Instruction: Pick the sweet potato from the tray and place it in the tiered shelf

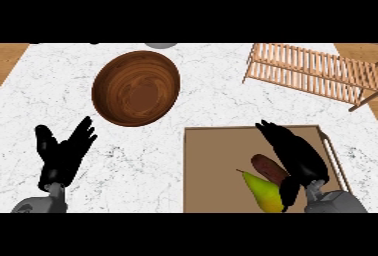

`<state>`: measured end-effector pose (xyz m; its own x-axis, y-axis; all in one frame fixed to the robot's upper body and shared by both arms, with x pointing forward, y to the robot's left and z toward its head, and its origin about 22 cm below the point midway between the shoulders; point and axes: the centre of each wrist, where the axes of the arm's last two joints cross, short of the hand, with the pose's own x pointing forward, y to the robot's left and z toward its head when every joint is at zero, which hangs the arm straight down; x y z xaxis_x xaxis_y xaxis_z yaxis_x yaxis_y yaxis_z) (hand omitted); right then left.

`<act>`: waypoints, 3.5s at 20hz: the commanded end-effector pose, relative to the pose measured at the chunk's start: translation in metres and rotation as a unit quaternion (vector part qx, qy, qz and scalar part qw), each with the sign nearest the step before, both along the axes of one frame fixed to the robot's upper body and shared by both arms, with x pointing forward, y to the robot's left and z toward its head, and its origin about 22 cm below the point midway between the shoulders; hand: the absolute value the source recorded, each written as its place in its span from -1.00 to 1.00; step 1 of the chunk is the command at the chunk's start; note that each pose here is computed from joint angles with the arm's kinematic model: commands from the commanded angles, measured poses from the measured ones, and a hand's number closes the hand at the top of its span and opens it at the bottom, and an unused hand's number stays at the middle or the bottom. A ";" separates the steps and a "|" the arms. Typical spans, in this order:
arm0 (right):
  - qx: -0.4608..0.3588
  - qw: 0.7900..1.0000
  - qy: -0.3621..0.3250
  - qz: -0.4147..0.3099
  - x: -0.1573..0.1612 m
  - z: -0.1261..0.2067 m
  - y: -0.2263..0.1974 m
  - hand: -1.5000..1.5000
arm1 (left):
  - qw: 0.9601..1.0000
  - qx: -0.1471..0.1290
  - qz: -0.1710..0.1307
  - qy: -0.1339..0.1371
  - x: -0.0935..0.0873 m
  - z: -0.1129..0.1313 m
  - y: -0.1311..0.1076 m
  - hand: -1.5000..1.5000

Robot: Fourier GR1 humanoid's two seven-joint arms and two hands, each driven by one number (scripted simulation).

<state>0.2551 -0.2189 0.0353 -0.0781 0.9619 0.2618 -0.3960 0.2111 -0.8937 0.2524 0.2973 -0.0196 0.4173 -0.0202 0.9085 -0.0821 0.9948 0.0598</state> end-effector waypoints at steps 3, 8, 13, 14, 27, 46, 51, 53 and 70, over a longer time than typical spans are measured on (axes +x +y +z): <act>-0.119 0.982 0.082 0.122 -0.009 -0.028 0.004 1.00 | 1.000 -0.005 0.001 0.007 -0.004 -0.008 0.006 0.00; -0.008 0.992 0.064 0.108 -0.022 -0.025 0.020 1.00 | 1.000 -0.006 0.001 0.007 -0.001 -0.002 0.000 0.00; 0.045 0.997 0.055 0.025 0.000 -0.029 0.010 1.00 | 1.000 -0.011 -0.003 0.015 -0.008 -0.004 -0.001 0.00; 0.062 0.996 0.060 -0.014 0.015 -0.020 0.026 1.00 | 1.000 -0.014 -0.008 0.013 -0.015 -0.010 0.007 0.00; 0.183 0.955 -0.162 -0.169 0.052 0.112 0.078 1.00 | 1.000 -0.001 -0.003 0.018 -0.004 0.000 -0.001 0.00; 0.194 0.881 -0.311 -0.299 0.044 0.327 0.000 1.00 | 1.000 0.002 -0.002 0.011 -0.003 -0.006 -0.012 0.00; 0.188 0.878 -0.317 -0.306 0.067 0.334 -0.034 1.00 | 1.000 0.000 -0.001 0.016 -0.007 -0.011 0.003 0.00; 0.188 0.869 -0.321 -0.327 0.077 0.362 -0.048 1.00 | 1.000 -0.007 -0.001 0.004 0.009 0.000 -0.003 0.00; 0.128 0.903 -0.289 -0.289 0.151 0.320 -0.112 1.00 | 1.000 -0.011 -0.011 0.015 -0.009 -0.024 -0.004 0.00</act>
